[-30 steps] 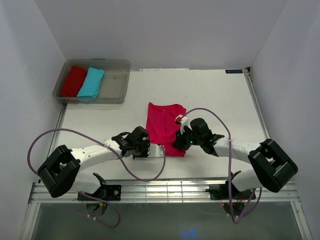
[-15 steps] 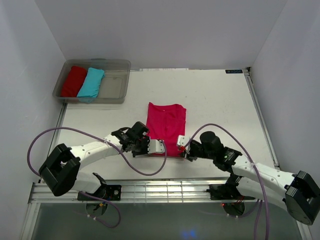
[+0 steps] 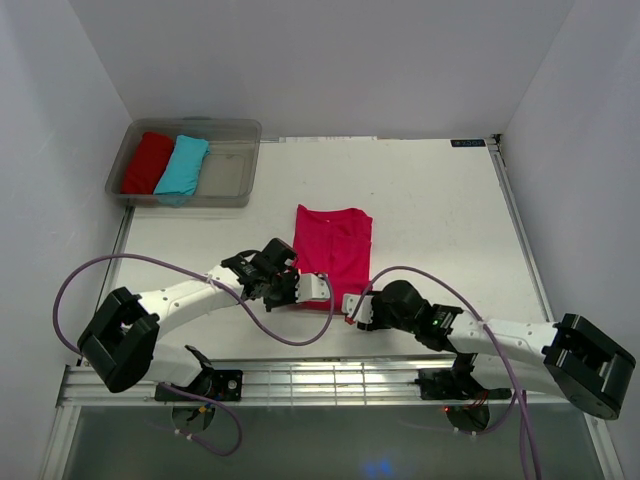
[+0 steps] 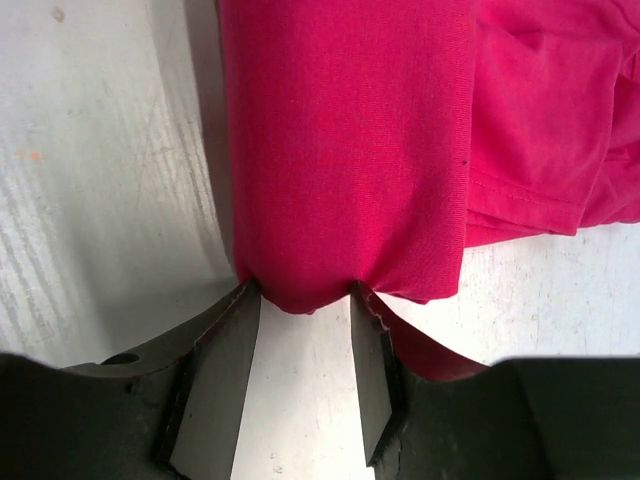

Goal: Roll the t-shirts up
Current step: Roll the T-shirt to the center of the board.

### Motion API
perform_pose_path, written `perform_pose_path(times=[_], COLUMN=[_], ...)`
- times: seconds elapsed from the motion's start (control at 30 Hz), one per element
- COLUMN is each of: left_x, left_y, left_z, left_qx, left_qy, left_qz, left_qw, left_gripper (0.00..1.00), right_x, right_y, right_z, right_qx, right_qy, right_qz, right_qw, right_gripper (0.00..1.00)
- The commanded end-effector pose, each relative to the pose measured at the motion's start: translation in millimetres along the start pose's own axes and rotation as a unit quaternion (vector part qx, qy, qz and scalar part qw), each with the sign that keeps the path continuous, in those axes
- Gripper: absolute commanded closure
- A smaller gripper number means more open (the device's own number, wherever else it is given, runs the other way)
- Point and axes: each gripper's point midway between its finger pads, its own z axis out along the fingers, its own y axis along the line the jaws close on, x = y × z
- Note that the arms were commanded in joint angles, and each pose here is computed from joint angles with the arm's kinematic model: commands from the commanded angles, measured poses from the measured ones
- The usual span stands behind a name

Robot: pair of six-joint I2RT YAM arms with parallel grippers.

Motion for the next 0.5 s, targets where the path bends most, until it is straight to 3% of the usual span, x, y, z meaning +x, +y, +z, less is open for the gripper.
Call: perform_pose_path(times=[0.0,0.03,0.13,0.27,0.47], left_x=[-14,-15,-17,-13,-6], left_y=[4,4,-1,-32,-58], left_z=[-8,-8,-14,-29,-46], left_qx=[0.001,0.001,0.025,0.109,0.177], left_qy=[-0.022,-0.024,-0.028,-0.023,-0.002], left_qz=[-0.004,-0.005,-0.007,-0.008,-0.021], left_qw=[1.000,1.000,0.999,0.994,0.984], left_gripper=[1.00,1.00,1.00,1.00,1.00], right_x=[-16,-15,-23,-41,-64], right_y=[-23,-23,-20,-11,28], right_z=[2,3,3,-6,-32], right_qx=[0.046,0.046,0.029,-0.011,-0.148], right_qy=[-0.015,-0.011,-0.018,-0.056,-0.091], right_qz=[0.003,0.010,0.028,0.034,0.040], right_qw=[0.999,0.999,0.999,0.998,0.984], right_gripper=[0.53,0.71,0.92,0.92,0.92])
